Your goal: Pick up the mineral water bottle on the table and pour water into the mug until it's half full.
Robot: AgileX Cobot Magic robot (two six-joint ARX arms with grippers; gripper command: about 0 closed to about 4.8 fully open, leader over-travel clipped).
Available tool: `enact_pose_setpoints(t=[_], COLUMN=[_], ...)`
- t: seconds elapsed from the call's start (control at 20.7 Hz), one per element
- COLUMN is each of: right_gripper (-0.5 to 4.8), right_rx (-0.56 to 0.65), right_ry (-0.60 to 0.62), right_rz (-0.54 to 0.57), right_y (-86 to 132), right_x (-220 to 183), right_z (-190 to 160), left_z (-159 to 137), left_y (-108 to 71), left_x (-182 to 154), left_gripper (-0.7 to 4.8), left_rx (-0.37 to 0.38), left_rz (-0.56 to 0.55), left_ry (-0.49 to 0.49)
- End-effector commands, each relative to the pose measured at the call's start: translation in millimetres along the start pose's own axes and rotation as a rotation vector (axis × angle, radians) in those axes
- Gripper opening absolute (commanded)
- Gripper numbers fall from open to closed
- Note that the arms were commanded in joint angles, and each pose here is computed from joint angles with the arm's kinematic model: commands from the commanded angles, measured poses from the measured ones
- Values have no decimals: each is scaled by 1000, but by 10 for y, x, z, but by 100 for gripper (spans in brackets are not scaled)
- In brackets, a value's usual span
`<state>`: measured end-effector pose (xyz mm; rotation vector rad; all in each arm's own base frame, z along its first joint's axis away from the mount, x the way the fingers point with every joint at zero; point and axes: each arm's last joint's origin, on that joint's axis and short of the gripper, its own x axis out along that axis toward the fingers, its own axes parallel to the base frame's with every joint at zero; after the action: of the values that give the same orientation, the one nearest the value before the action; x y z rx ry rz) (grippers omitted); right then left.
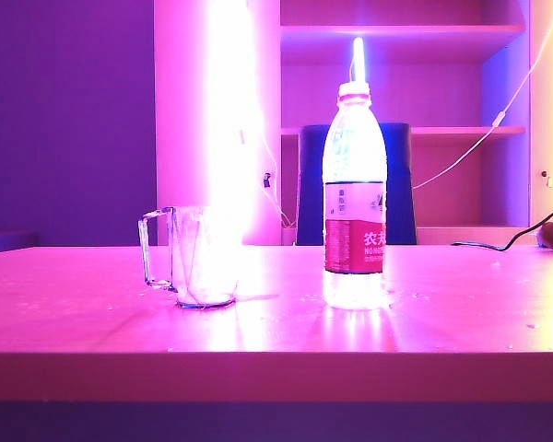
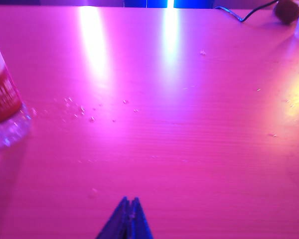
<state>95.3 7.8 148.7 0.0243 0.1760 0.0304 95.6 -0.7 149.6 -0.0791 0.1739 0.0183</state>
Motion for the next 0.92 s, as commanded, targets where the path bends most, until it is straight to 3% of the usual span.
enact_pose_setpoints(t=[0.05,0.14,0.19,0.24,0.29,0.34,0.43,0.63,0.68,0.92], right_gripper=[-1,-1,3,38,164,224,234,245,302,332], right_rx=[262,296,291,278,243,214,121,7,1,6], right_ry=[-123,-170,-163,-142,-108,-98,-121,-175,-175,-111], right_rz=[53,117,176,191,216,226,283,419,468,525], right_y=[14,30,45,49,55,56,66,112,137,259], right_x=[-121,-248,-347,-418,-540,-615,-818,-933,-817,152], right_z=[340,580,714,789,894,955,1136,1503,1590,1556], left_z=[203,457,635,712,897,982,1172,1271,1271,1189], left_y=[-15,-37,-55,-63,-90,-103,-152,-258,-270,-281], left_x=[-69,-179,-276,-327,-467,-525,-639,-383,-238,77], left_gripper=[-4,-4,-4,-4,-4,-5,-4,-4,-4,-4], left_rx=[-5,-6,-41,-53,-41,-38,8,69,97,54], left_rz=[-8,-26,-54,-66,-122,-150,-271,-588,-616,-635], left_ry=[-66,-148,-196,-210,-232,-252,-267,-10,44,192])
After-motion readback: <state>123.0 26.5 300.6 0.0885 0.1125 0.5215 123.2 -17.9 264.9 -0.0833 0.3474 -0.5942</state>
